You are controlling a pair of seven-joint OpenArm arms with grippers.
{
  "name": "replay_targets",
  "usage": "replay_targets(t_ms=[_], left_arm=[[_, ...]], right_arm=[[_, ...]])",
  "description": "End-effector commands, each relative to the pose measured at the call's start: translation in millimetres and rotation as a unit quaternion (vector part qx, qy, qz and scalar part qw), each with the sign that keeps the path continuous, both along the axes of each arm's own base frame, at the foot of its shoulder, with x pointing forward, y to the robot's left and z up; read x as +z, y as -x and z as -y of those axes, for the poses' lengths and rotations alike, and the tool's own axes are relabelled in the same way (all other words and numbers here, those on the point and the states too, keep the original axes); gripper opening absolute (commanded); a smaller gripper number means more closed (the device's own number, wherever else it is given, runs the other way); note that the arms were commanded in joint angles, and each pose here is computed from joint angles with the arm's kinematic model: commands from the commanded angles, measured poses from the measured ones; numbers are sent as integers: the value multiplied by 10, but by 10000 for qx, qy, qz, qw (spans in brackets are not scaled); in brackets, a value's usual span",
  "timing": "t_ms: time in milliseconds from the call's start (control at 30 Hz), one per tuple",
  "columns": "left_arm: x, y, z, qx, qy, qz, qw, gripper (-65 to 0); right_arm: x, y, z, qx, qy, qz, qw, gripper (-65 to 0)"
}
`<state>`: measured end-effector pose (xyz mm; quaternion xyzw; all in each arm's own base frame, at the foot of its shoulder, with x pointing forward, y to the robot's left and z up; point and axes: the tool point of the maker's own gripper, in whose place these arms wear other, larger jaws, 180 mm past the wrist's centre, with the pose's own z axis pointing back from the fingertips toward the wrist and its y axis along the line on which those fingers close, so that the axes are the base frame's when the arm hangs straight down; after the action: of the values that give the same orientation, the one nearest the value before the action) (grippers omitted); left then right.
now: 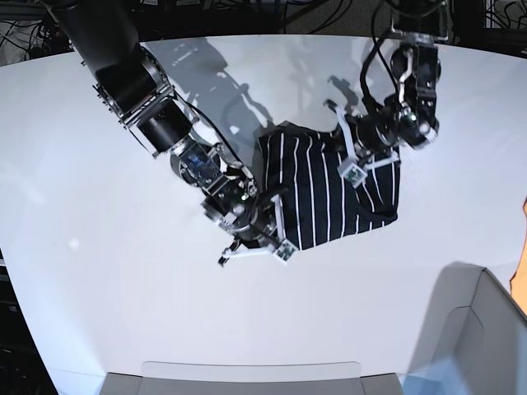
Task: Fold the T-shirt properly
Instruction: 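Slide the bundle with the left gripper toward the grey bin, then press the folded bundle flat with the left gripper, then release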
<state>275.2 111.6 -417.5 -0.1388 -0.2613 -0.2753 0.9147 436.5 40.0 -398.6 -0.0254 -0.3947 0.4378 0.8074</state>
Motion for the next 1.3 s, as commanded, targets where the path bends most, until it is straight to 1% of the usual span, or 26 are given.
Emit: replay_targets(t_ms=[0,67,167,233,333,467,533,567,600,667,733,800,867,967,1067,1133,1267], left_arm=[[36,-107,-170,181,-161,105,9997,-650],[66,-255,-392,474,-379,195,9980,-650],[187,-500,-685,873,-592,390,9937,-650],[330,-701,-875,1189,-588,581,9895,-650],[535,-873,-1102,1588,-522,848,9823,-650],[737,-952,-1360,2021,-458,1120,9719,-650],[855,-964,-1372,2081,-441,1309,9683,-650],[921,-982,-1299,2066,-383,1423,9673,-650],[984,-990,-1207,2042,-315,1532,9663,-650],[1084,-908,-1022,1960,-250,1723,9650,-650],[1153,-854,-752,1772,-118,1859,9664,-650],[1187,-771,-444,1367,-80,1935,9715,-650],[1126,-624,-98,838,-74,1865,9788,-650],[1024,-283,277,244,-41,1713,9849,-650],[970,-33,455,-35,15,1598,9871,-650],[873,75,483,-205,-63,1440,9893,-650],[612,166,466,-421,-205,1056,9933,-650]], right_arm=[[239,-71,-177,142,-256,305,9991,-650],[171,140,-238,190,-307,157,9992,-650],[193,453,-298,239,-343,-17,9991,-650],[266,705,-404,328,-496,-90,9982,-650],[364,916,-488,396,-729,-103,9965,-650],[483,983,-296,374,-762,115,9963,-650],[546,933,-110,127,-843,195,9962,-650],[590,885,4,-80,-927,239,9954,-650],[640,834,132,-314,-1027,287,9938,-650],[729,720,469,-886,-1221,385,9878,-650],[770,657,743,-1296,-1288,463,9821,-650],[814,618,1006,-1677,-1343,559,9750,-650],[842,618,1213,-1961,-1371,620,9690,-650],[874,650,1427,-2239,-1387,698,9622,-650],[894,673,1592,-2454,-1396,750,9564,-650],[860,701,1626,-2503,-1387,710,9556,-650],[822,735,1614,-2493,-1378,660,9563,-650]])
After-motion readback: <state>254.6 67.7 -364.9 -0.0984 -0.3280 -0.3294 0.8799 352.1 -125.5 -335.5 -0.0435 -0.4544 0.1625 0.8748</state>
